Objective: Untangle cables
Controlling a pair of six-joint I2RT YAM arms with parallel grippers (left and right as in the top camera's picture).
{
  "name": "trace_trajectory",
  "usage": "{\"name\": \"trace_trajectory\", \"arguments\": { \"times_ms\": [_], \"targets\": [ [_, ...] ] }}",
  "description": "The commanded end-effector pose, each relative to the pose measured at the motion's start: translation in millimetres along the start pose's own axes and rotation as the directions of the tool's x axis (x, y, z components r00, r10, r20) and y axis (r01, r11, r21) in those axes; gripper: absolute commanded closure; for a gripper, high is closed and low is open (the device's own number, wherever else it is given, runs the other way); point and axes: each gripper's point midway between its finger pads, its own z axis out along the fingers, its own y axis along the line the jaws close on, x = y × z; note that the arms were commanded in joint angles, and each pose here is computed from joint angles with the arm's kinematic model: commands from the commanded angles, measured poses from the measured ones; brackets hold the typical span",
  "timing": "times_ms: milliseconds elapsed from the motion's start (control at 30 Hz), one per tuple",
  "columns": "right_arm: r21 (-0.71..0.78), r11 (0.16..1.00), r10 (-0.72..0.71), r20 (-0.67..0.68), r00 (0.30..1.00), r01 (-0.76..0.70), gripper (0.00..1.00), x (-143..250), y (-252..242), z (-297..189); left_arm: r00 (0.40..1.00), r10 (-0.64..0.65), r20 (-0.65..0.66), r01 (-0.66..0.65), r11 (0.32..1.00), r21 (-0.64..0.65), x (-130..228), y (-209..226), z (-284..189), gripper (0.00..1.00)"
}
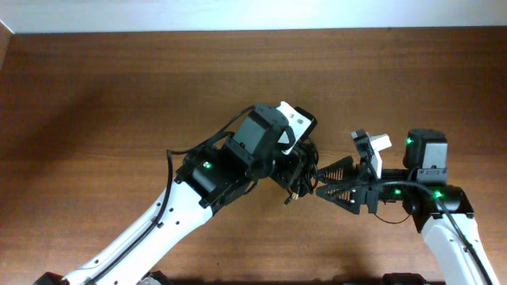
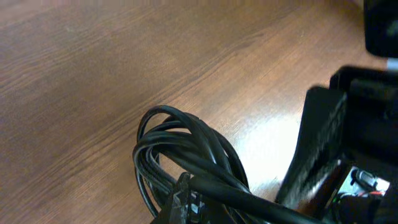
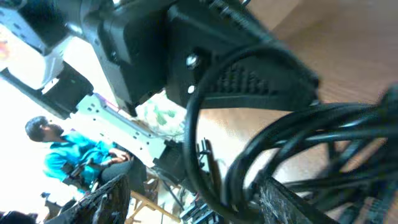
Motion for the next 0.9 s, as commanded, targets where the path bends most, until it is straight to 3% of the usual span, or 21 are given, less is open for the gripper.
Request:
{"name": "trace_trajectory", "arguments": {
  "times_ms": [0, 33, 67, 200, 400, 433, 467, 600, 667, 733, 867],
  "targets": [
    [-0.057, 0.996, -0.071, -0.015, 0.997, 0.07, 0.5, -3, 15, 6, 0.999, -0.007, 0.05, 0.007, 1.0, 0.003, -11, -3, -12, 1.0],
    [-0.057, 0.996, -0.071, -0.016, 0.997, 0.07, 0.82, -3, 15, 6, 0.999, -0.008, 0.049, 0.007, 1.0, 0.003, -11, -3, -12, 1.0],
    [-0.058, 0.996, -0.071, -0.015, 0.997, 0.07, 0.93, -3, 15, 6, 0.999, -0.007, 0.048, 0.007, 1.0, 0.003, -10, -3, -12, 1.0],
    [-0.049, 0.996, -0.08, -0.008, 0.997, 0.08, 0.96, -23, 16, 6, 1.0, -0.014, 0.011, 0.014, 1.0, 0.0, -1, -2, -12, 1.0],
    [0.207, 0.976, -0.089, 0.085, 0.992, 0.07, 0.96, -54, -23, 1, 1.0, -0.019, -0.025, 0.02, 1.0, 0.02, 7, -6, -12, 1.0],
    [0.207, 0.976, -0.084, 0.084, 0.993, 0.065, 0.65, -53, -23, 2, 1.0, -0.013, -0.025, 0.013, 1.0, 0.02, 7, -6, -12, 1.0],
    [0.209, 0.977, -0.053, 0.082, 0.995, 0.034, 0.16, -49, -25, 1, 1.0, -0.012, -0.024, 0.013, 1.0, 0.02, 7, -6, -12, 1.0],
    [0.355, 0.922, 0.126, 0.105, 0.986, -0.156, 0.11, -27, -57, -6, 1.0, -0.013, -0.018, 0.012, 1.0, -0.029, 6, 3, -12, 1.0],
    [0.486, 0.834, 0.236, 0.112, 0.965, -0.26, 0.11, -2, -80, -17, 1.0, -0.021, -0.008, 0.02, 0.994, -0.104, 5, 16, -13, 1.0],
    [0.505, 0.812, 0.273, 0.114, 0.955, -0.293, 0.11, 5, -83, -19, 0.99, -0.133, 0.034, 0.138, 0.968, -0.21, 3, 35, -16, 1.0],
    [0.474, 0.826, 0.289, 0.105, 0.951, -0.304, 0.11, 7, -78, -16, 0.947, -0.295, 0.13, 0.32, 0.909, -0.267, -5, 48, -19, 1.0]
  ]
}}
